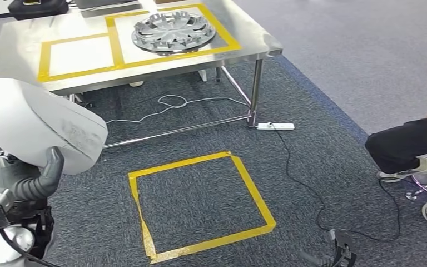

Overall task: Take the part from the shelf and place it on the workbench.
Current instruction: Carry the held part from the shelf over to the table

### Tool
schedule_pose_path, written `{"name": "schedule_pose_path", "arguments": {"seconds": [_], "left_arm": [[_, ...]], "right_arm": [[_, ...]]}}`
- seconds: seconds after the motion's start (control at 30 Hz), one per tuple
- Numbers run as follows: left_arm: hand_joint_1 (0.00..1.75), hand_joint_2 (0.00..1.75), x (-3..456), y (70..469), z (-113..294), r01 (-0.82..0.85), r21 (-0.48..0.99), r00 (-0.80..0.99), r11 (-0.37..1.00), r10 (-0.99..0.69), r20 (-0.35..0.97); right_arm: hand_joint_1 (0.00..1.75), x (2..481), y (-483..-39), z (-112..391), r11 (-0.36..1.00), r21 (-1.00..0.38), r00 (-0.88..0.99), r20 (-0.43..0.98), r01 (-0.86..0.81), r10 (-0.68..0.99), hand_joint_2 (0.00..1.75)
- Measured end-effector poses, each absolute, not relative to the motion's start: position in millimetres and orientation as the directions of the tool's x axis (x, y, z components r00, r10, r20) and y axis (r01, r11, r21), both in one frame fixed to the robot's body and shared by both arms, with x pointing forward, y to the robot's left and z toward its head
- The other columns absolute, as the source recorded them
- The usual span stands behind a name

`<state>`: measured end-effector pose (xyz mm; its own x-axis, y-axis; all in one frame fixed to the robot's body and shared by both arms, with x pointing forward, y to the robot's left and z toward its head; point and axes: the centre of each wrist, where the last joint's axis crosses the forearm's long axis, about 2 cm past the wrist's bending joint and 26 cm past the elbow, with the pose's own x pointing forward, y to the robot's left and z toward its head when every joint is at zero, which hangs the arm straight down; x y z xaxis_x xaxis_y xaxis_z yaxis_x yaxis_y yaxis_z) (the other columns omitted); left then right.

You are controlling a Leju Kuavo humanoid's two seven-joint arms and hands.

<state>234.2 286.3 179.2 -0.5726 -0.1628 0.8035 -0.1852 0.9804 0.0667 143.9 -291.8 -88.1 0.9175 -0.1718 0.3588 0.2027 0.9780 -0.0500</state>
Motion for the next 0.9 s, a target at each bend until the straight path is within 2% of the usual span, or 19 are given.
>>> {"name": "schedule_pose_path", "arguments": {"seconds": [0.9], "left_arm": [[1.75,1.75,232.4,287.4,177.5,-0.206,0.076,-0.566,0.976,-0.182,0.804]], "right_arm": [[0.0,142.8,-291.2,-88.4,0.977,-0.054,0.918,0.357,0.205,-0.173,1.75]]}}
